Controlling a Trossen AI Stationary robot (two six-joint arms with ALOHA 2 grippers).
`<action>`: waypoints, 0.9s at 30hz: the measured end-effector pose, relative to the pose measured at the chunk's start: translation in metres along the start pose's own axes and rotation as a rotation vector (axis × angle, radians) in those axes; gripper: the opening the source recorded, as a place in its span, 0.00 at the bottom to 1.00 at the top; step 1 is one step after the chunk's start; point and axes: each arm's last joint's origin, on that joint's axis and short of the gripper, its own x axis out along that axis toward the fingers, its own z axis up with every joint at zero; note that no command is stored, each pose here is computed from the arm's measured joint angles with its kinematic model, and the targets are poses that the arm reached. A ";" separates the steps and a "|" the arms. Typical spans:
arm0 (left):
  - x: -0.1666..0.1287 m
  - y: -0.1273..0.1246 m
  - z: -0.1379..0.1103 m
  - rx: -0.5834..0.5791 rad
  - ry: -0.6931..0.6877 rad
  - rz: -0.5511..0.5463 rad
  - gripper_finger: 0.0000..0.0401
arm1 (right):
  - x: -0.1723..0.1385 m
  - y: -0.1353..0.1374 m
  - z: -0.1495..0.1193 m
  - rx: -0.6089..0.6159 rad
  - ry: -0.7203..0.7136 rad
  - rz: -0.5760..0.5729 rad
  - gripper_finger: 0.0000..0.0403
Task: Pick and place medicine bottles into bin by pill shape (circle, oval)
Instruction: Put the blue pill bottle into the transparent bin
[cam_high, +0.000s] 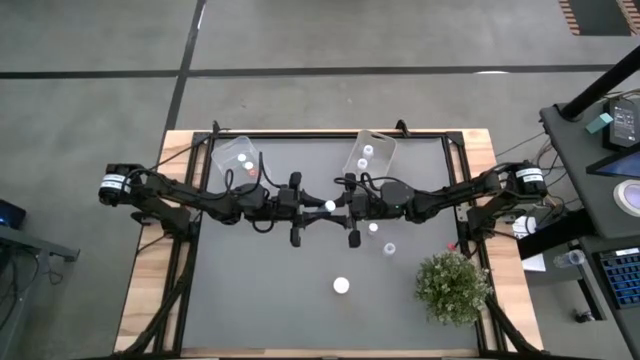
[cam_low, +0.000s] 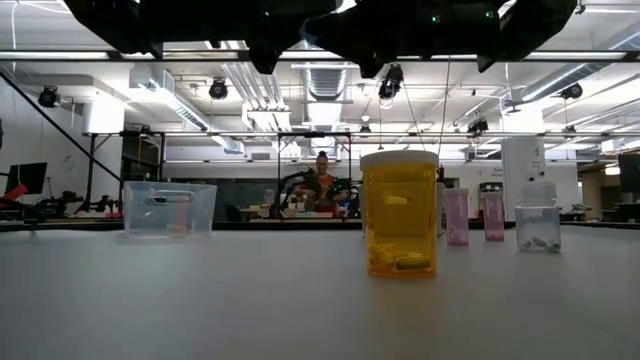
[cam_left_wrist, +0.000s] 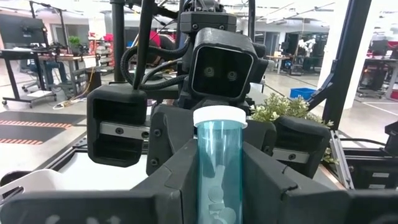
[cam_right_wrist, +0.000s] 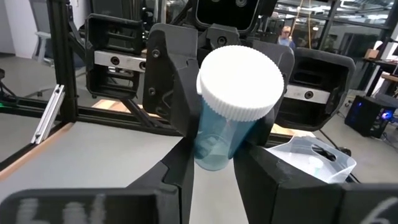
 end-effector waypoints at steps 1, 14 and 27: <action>0.000 0.000 0.000 0.000 0.001 -0.001 0.22 | 0.000 0.000 0.000 0.000 0.000 -0.001 0.22; 0.000 0.000 -0.002 0.000 0.015 -0.003 0.22 | 0.000 0.000 -0.001 0.007 0.011 0.000 0.21; 0.000 0.000 -0.003 -0.008 0.037 -0.007 0.54 | 0.000 0.000 -0.003 0.021 0.031 -0.006 0.21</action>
